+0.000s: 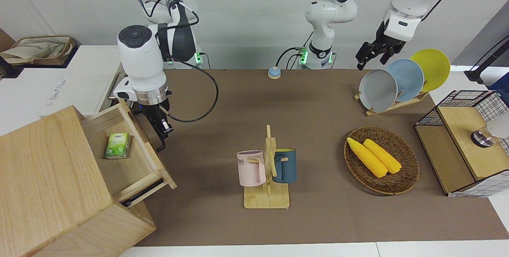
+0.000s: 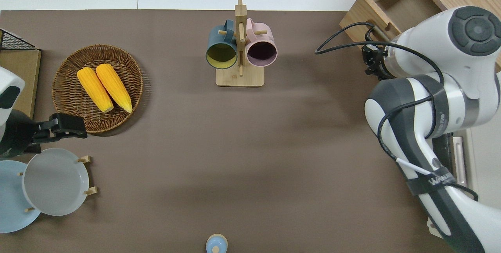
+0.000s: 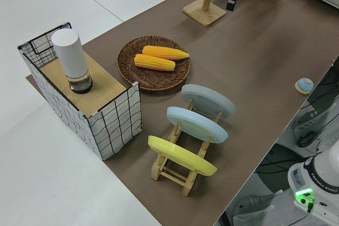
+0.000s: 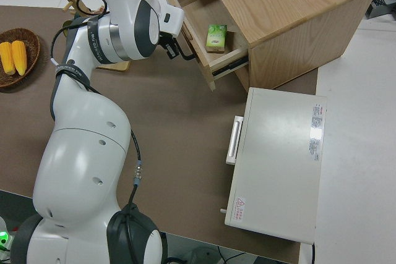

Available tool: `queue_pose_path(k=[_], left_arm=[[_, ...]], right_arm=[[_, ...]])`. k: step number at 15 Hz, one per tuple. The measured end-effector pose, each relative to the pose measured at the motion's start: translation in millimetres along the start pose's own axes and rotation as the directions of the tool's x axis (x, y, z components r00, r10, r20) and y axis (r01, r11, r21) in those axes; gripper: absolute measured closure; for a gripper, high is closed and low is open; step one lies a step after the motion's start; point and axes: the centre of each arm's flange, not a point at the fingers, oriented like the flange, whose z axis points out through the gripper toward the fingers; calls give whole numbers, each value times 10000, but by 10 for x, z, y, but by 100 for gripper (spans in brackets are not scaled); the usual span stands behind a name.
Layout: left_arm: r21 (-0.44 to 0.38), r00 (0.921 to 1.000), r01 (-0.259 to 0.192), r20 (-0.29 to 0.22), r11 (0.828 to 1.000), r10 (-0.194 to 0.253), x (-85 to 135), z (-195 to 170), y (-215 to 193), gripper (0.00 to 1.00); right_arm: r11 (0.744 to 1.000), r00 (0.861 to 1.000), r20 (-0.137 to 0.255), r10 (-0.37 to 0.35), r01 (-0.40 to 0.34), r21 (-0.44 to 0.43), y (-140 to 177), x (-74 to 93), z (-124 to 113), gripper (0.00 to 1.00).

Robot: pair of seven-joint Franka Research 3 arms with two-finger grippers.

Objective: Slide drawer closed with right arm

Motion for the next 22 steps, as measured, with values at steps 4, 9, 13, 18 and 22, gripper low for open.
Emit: queue_pose_path(k=[4, 9, 13, 18, 22], left_arm=[[0, 10000, 0, 0, 10000, 0, 0, 0, 0, 0], [0, 10000, 0, 0, 10000, 0, 0, 0, 0, 0], [0, 10000, 0, 0, 10000, 0, 0, 0, 0, 0], [0, 10000, 0, 0, 10000, 0, 0, 0, 0, 0], [0, 10000, 0, 0, 10000, 0, 0, 0, 0, 0]], right_arm=[[9990, 9992, -279, 286, -276, 340, 119, 374, 52, 99], [9978, 9973, -654, 347, -309, 582, 192, 649, 81, 99], [9958, 9940, -1003, 433, -348, 852, 254, 917, 92, 99], [9937, 9932, -1122, 309, -185, 1104, 233, 945, 117, 99], [9927, 9932, -1145, 226, -86, 1206, 214, 947, 62, 99]])
